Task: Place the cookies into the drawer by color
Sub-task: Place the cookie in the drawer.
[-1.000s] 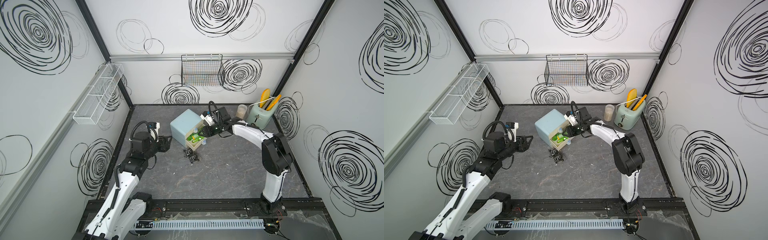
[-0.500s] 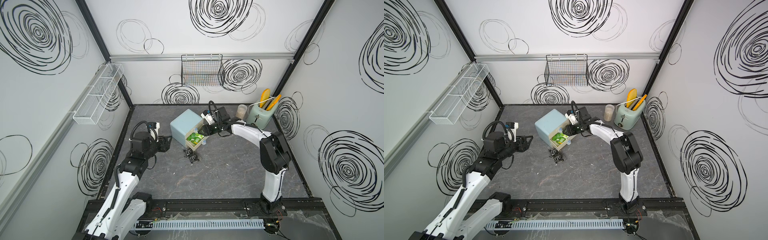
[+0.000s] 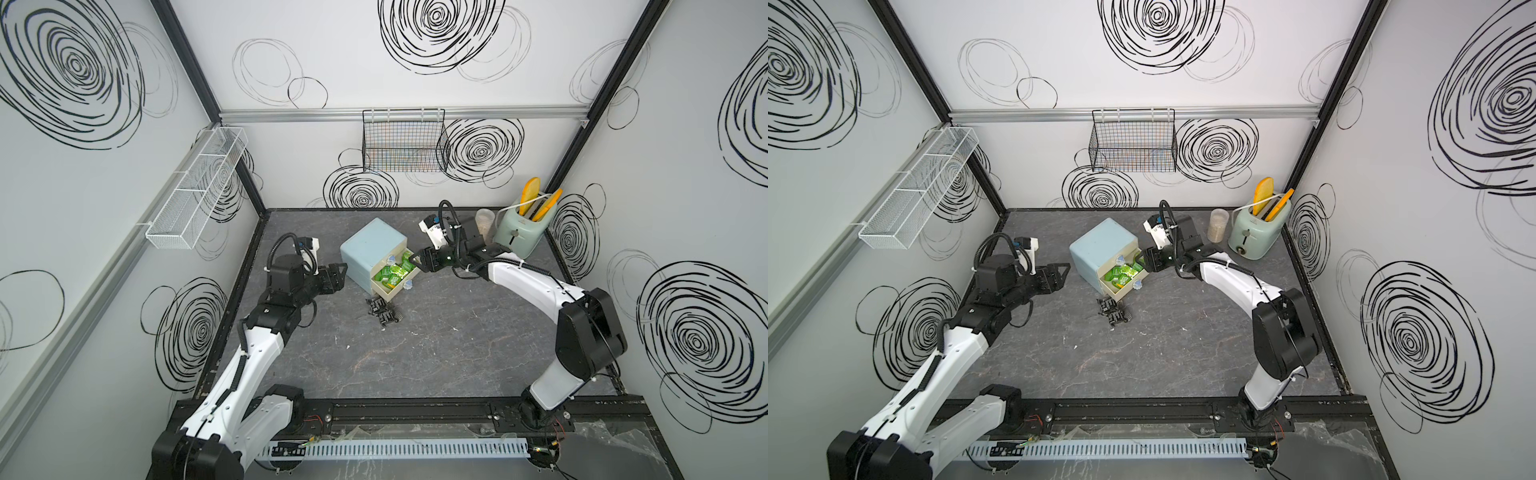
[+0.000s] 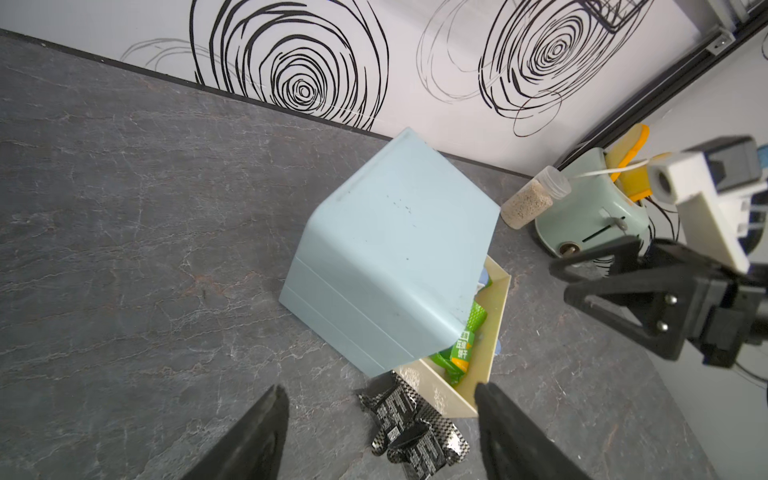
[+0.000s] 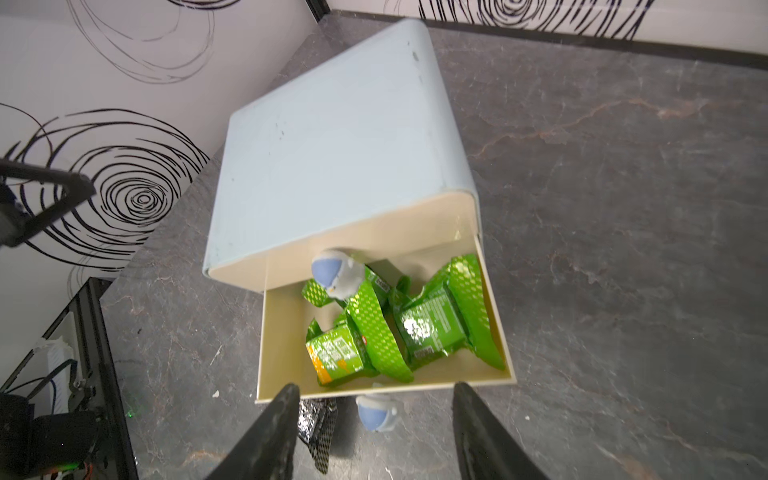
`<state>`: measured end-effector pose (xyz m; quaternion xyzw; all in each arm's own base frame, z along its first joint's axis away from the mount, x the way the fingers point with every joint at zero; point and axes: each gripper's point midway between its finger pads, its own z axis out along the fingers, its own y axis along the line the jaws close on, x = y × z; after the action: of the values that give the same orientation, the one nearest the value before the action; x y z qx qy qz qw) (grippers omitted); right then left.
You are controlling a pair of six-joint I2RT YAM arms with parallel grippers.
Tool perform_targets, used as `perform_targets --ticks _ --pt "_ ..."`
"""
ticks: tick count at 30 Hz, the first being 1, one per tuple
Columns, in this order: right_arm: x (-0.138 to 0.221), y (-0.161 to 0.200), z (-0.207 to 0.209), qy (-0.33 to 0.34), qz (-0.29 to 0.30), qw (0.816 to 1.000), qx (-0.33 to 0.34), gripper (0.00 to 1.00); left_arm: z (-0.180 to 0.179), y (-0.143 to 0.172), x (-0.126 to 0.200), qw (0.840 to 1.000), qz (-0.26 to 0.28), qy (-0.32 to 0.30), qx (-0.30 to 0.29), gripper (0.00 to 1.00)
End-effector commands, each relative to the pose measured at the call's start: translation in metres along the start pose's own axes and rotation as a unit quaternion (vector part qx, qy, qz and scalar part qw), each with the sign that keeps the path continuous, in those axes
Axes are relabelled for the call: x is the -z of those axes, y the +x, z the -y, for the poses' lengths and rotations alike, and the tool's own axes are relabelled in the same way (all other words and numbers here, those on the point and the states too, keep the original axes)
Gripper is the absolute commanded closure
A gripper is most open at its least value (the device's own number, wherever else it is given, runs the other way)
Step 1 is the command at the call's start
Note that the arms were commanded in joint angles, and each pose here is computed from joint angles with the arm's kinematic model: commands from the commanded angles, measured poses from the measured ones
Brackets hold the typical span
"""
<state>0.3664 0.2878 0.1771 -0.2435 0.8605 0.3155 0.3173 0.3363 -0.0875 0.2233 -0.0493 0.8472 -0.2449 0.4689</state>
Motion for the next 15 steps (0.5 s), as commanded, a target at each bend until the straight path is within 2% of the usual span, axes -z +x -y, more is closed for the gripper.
perform_targets --ticks 1,9,15 --pt "0.010 0.006 0.000 0.005 0.014 1.000 0.009 0.38 0.010 -0.051 -0.006 0.998 0.068 0.014 0.004 0.22" --pt "0.022 0.039 -0.004 -0.004 0.024 1.000 0.010 0.34 -0.002 -0.081 -0.050 0.998 0.061 0.010 -0.025 0.18" --pt "0.020 0.062 -0.009 -0.014 0.031 0.999 0.010 0.30 -0.003 -0.086 -0.080 0.997 0.031 0.022 -0.063 0.16"
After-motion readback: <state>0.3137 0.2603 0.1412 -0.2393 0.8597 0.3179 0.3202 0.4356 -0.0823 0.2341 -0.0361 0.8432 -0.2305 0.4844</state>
